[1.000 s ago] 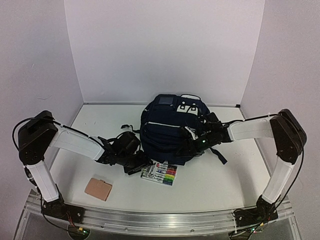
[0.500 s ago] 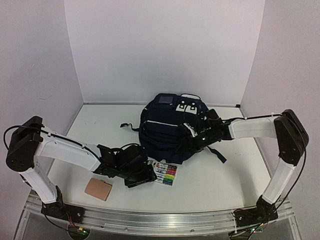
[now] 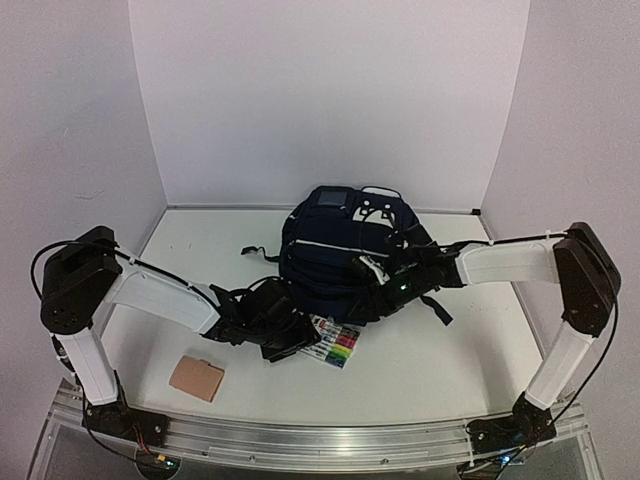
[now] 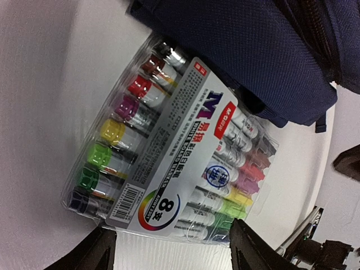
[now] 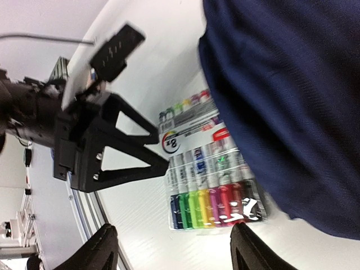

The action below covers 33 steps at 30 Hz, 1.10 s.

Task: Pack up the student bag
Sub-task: Pick up the stationery from the center of the board.

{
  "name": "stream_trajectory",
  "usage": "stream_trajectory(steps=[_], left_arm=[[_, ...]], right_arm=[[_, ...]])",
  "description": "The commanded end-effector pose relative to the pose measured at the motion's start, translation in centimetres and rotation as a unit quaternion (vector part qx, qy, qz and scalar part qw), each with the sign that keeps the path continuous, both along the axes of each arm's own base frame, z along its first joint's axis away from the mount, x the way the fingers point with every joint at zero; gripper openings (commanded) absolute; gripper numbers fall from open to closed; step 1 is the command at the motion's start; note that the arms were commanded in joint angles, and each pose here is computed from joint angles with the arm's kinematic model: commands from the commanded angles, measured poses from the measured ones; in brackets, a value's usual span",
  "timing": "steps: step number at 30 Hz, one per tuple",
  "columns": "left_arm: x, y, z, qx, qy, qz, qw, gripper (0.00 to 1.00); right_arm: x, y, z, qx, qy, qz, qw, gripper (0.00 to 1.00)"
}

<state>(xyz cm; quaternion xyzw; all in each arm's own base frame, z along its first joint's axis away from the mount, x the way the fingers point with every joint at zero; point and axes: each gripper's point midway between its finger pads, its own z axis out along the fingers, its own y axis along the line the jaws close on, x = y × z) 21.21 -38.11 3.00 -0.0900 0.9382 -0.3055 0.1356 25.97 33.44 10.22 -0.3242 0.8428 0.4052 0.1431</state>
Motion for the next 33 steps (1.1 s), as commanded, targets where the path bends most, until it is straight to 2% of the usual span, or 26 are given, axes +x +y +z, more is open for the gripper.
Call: stream_trajectory(steps=[1,7,17,20,26,30,33], left_arm=[[2.6,1.0,-1.8,-0.001,-0.011,0.037,0.999,0.69],[3.4,2.5,-1.9,0.014,-0.011,0.052,0.998,0.69],[2.5,2.8,-0.4,0.007,-0.021,0.036,0.999,0.72],[2.2,2.6,0.1,-0.003,-0.022,0.036,0.999,0.72],[1.8,0.5,0.6,-0.060,-0.031,0.034,0.997,0.72],[1.5,-1.0,-0.5,-0.076,-0.021,0.029,0.996,0.70],[1.3,-2.2,-1.7,-0.089,-0.005,0.021,0.996,0.67]], right_arm=[[-0.4,1.3,-3.0,-0.018,0.020,0.013,1.000,0.65],[1.0,0.9,-5.8,-0.056,0.006,-0.001,0.998,0.65],[4.5,0.4,-4.7,-0.090,-0.078,-0.034,0.992,0.80],[4.6,0.4,-4.8,-0.092,-0.082,-0.031,0.992,0.81],[1.8,1.0,-7.6,-0.077,0.005,-0.002,0.997,0.69],[-0.3,1.0,-9.5,-0.071,0.077,0.005,0.995,0.66],[-1.6,1.7,-9.1,-0.044,0.129,0.012,0.991,0.57]])
